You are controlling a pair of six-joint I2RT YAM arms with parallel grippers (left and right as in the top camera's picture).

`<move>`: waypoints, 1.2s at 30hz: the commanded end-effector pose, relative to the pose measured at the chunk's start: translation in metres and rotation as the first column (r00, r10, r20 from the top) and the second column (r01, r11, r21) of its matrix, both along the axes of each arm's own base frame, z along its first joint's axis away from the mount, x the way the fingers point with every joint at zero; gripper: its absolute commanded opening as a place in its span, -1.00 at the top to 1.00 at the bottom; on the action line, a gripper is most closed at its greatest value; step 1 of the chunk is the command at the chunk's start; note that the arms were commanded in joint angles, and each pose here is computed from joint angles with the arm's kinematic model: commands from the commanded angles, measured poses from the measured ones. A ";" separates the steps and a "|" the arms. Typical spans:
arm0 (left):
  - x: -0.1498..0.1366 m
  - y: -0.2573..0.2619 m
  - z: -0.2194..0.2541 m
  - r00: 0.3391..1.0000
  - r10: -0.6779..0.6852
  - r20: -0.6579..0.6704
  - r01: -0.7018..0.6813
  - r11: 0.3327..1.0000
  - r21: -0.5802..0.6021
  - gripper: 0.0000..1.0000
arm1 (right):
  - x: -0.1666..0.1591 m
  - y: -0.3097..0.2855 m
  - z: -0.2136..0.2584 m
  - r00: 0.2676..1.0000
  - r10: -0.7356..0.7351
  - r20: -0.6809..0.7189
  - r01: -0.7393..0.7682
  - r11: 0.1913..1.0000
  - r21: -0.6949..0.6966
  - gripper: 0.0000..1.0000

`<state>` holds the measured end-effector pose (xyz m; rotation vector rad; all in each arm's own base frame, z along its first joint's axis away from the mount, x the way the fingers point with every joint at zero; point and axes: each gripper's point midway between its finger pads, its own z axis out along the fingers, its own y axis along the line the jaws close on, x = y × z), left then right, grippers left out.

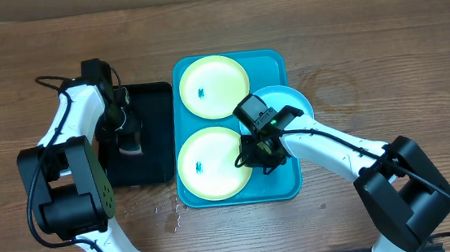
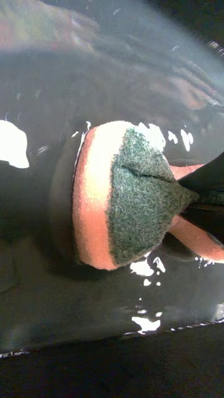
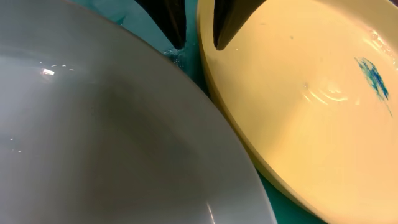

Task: Clean dirty plates on tray and stack at the side
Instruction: 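Grasp the green-and-pink sponge in the black tray with the left gripper, then lift the sponge with the left gripper and carry it over the lower yellow plate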

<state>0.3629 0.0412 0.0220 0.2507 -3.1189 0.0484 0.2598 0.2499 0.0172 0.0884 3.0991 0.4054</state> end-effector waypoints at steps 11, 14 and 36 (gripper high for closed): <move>0.041 -0.002 0.145 0.909 -0.032 0.415 0.037 0.999 -0.004 0.92 | -0.003 -0.001 -0.005 1.000 0.002 -0.006 -0.002 1.000 -0.016 0.72; 0.036 -0.002 0.151 0.907 -0.032 0.419 0.036 0.999 0.000 0.92 | -0.003 -0.001 -0.005 1.000 0.002 -0.003 -0.002 1.000 -0.014 0.42; 0.026 -0.004 0.111 0.950 -0.023 0.312 0.032 0.999 -0.024 0.92 | -0.003 -0.001 -0.005 1.000 0.002 -0.002 -0.002 1.000 -0.013 0.85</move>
